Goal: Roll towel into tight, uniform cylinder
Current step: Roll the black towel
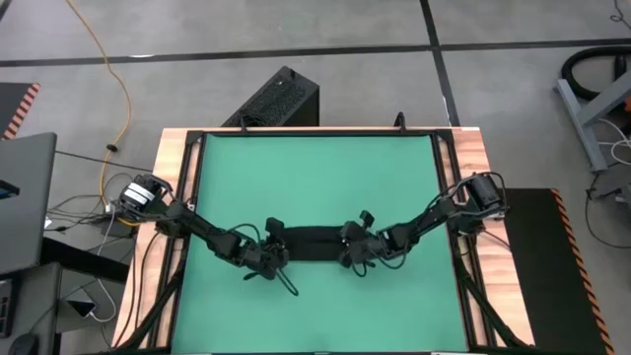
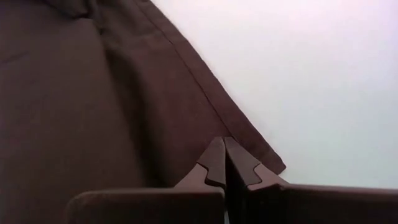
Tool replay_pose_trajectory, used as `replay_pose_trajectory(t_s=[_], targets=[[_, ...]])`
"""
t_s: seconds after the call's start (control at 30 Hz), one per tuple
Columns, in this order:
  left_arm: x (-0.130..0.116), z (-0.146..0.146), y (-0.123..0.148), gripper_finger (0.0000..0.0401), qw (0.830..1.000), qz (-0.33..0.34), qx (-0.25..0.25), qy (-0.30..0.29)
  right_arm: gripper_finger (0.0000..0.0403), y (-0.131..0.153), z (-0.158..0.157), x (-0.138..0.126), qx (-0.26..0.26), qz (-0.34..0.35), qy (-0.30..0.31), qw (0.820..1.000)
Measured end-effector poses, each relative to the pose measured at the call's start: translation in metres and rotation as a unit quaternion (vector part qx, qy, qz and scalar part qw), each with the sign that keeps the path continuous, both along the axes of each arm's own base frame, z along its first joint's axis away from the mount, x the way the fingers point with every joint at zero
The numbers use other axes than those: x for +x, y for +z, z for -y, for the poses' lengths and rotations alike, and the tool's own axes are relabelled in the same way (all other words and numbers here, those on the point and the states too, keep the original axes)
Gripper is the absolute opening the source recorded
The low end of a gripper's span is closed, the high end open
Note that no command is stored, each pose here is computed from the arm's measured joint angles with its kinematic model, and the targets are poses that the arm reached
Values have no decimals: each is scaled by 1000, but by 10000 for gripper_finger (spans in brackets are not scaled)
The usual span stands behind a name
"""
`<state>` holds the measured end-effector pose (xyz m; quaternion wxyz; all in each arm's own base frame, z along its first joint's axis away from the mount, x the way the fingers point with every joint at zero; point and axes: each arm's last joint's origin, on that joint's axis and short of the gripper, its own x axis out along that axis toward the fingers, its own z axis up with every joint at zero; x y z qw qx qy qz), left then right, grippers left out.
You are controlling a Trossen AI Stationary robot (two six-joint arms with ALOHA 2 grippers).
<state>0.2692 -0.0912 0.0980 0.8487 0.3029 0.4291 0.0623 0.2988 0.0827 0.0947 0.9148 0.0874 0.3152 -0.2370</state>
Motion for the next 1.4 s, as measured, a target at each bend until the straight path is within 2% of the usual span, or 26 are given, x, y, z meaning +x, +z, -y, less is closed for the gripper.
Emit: replay_pose_trajectory(t_s=[0.17, 0.3, 0.6, 0.7, 0.8, 0.93, 1.13, 1.4], targets=[[1, -2, 0, 0, 999, 17, -24, 35, 12, 0, -9, -3, -10, 9, -4, 1000], [1, -2, -1, 0, 998, 22, -32, 43, 27, 6, -10, -6, -48, 7, 1, 999], [1, -1, -1, 0, 998, 25, -40, 47, 70, 68, -5, -15, -125, 42, 44, 990], [0, -1, -1, 0, 998, 24, -41, 47, 88, 89, -13, -20, -121, 68, 110, 984], [0, -1, -1, 0, 998, 24, -41, 46, 117, 97, -30, -21, -110, 102, 192, 970], [0, -1, -1, 0, 998, 23, -42, 46, 177, 89, -50, -19, -142, 111, 240, 954], [0, -1, -1, 0, 998, 23, -45, 48, 266, 59, -53, -13, -166, 64, 240, 954], [0, -1, -1, 0, 998, 22, -45, 49, 281, 24, -46, -3, -187, 13, 238, 953]])
